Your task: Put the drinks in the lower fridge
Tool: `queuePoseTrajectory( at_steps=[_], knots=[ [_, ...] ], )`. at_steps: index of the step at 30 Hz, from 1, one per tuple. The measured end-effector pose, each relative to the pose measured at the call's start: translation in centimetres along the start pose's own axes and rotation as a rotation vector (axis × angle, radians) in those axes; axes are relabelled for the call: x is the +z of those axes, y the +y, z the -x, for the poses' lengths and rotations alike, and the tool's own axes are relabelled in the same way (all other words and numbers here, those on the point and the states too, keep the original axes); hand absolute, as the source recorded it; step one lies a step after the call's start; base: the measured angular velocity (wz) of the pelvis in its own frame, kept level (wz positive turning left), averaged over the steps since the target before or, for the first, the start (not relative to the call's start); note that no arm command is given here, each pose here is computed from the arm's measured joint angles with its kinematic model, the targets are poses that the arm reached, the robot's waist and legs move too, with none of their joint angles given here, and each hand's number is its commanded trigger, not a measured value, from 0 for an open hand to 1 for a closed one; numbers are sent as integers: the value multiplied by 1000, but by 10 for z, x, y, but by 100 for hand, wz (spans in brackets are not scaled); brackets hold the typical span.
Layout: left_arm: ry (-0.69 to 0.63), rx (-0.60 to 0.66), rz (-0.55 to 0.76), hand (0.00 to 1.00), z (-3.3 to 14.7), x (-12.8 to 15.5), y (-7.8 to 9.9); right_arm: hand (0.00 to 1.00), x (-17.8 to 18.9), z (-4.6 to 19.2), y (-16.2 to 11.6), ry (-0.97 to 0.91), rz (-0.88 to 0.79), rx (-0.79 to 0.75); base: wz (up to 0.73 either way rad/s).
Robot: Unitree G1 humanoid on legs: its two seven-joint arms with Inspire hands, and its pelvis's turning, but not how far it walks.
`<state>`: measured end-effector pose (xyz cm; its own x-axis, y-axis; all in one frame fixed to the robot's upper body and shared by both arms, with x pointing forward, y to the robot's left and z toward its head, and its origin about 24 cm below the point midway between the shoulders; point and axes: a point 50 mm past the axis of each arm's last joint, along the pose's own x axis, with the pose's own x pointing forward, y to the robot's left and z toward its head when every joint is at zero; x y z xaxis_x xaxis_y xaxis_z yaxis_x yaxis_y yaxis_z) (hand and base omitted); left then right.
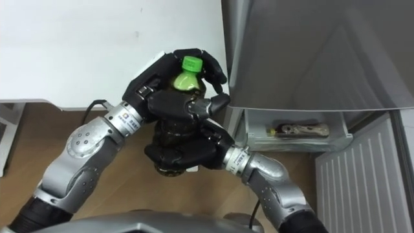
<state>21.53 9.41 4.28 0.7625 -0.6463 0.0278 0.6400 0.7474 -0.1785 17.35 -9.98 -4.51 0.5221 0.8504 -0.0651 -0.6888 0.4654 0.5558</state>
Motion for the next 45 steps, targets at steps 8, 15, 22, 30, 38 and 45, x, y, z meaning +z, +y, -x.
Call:
queuePoseTrajectory(
  at_steps=[8,15,22,30,38,45],
  knots=[
    [-49,9,-40,0,-1,13,-2,100,9,-3,1,-47,17,19,0],
    [-63,23,-43,100,0,17,1,100,11,-5,0,-55,13,27,0],
    [-69,28,-50,100,0,18,2,100,12,-6,0,-56,19,23,0],
    [-74,19,-59,100,0,19,3,100,12,-7,0,-60,18,27,0],
    [-75,12,-72,100,-1,20,2,100,12,-7,0,-62,14,28,0],
    [-74,12,-74,100,-1,20,2,100,12,-7,0,-63,14,28,0]
  ],
)
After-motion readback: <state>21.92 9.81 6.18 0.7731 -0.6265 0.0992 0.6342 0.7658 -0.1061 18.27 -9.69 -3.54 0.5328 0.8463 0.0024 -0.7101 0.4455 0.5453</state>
